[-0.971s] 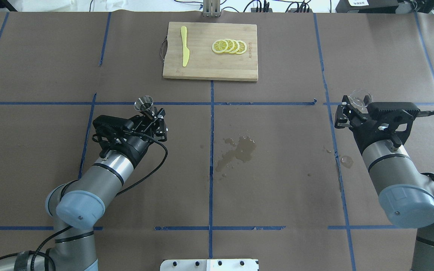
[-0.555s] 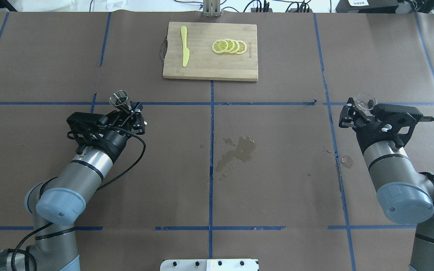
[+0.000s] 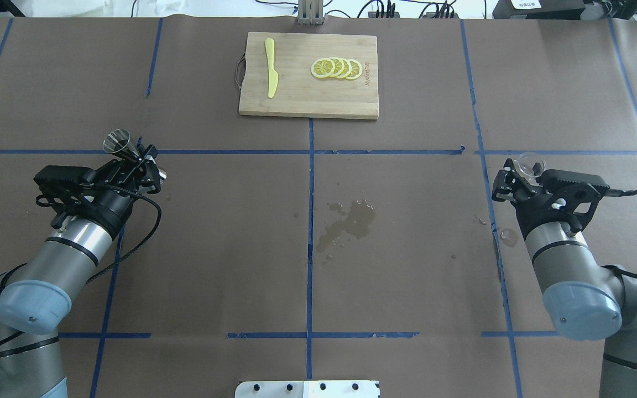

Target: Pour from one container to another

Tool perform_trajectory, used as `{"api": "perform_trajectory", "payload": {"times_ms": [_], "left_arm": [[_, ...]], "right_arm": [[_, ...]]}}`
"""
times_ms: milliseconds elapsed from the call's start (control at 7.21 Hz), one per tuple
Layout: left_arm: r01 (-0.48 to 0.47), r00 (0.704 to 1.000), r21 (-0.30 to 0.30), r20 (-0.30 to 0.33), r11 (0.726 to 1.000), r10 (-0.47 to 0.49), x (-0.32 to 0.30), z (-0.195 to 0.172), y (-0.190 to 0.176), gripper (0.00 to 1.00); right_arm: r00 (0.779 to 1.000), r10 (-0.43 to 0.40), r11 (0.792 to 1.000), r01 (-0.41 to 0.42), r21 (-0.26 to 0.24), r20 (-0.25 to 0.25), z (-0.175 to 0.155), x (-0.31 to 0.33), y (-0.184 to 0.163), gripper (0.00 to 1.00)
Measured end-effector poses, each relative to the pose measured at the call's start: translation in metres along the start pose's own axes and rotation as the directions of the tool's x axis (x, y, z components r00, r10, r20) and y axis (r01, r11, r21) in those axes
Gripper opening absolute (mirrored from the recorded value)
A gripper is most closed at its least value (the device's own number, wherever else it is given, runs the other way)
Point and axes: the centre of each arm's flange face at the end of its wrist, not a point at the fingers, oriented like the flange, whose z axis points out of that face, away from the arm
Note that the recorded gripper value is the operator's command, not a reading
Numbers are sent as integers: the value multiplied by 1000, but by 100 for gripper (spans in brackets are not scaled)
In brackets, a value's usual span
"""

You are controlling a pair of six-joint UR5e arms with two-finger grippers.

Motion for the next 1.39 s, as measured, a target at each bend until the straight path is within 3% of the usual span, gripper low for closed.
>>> {"api": "perform_trajectory", "payload": {"times_ms": [694, 1387], "left_arm": [[-13, 1000, 20, 16, 1000, 12, -10, 4, -11, 0], [-18, 1000, 25, 22, 1000, 17, -12, 6, -13, 0]], "right_arm": [[999, -28, 999, 27, 17, 19, -22, 31, 82, 0], [1000, -4, 999, 3, 42, 5, -8, 38, 111, 0]]}}
